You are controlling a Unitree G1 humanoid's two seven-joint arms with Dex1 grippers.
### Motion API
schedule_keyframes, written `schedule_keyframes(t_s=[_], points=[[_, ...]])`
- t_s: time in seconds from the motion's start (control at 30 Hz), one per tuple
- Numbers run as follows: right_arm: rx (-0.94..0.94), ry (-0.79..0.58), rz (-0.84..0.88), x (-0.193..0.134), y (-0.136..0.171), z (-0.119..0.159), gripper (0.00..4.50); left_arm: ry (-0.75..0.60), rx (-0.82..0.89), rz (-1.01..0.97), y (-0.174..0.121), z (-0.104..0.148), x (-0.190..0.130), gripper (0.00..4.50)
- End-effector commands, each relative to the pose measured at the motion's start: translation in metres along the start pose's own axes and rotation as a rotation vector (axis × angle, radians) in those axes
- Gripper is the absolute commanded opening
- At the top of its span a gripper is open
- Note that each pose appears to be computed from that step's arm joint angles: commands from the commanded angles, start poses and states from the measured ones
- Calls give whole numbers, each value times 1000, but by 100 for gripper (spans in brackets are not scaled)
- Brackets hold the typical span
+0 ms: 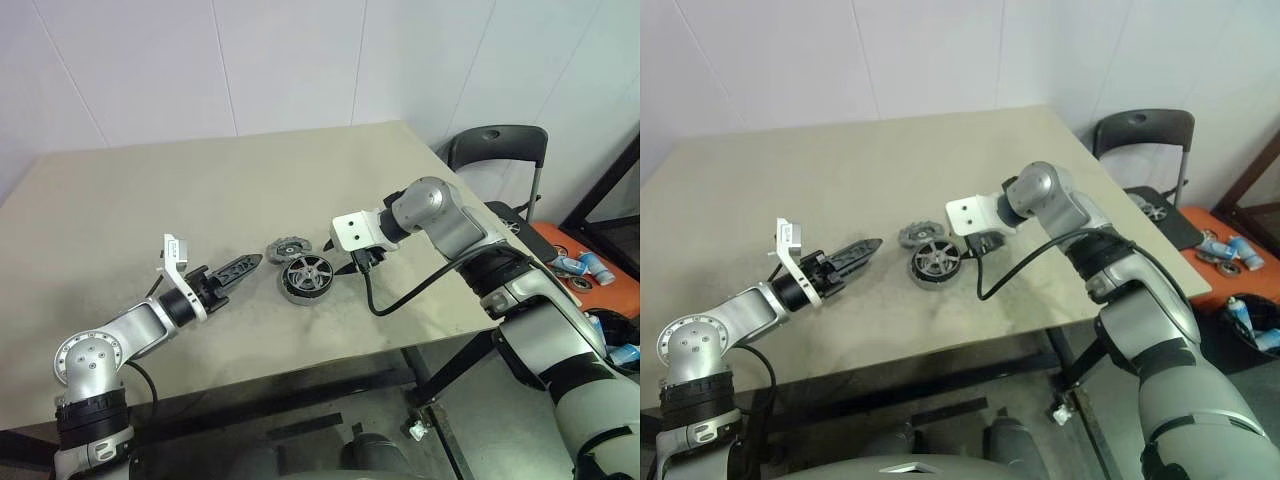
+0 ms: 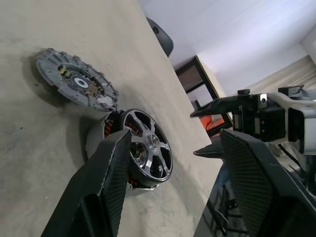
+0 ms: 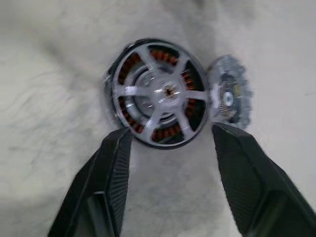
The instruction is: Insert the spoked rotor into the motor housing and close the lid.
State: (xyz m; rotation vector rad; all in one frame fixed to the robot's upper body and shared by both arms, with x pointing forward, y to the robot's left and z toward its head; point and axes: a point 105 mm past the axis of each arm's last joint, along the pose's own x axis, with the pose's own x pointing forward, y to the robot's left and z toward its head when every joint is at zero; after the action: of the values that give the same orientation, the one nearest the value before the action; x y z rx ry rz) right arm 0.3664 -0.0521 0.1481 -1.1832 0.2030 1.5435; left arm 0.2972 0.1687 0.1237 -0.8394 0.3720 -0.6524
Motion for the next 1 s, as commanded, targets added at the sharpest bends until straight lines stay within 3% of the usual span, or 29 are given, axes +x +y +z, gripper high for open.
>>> schedule_keyframes(t_s=[0.03,0.53,1.0], points=[[-93,2,13,-6,-11,13,257,-54,35,-35,-13,9,-2,304],[-167,36,56,21,-22,16,257,-86,31,6,-14,-2,-8,304],[-162,41,95,39,-11,10,257,-96,20,25,-11,-5,-7,304]])
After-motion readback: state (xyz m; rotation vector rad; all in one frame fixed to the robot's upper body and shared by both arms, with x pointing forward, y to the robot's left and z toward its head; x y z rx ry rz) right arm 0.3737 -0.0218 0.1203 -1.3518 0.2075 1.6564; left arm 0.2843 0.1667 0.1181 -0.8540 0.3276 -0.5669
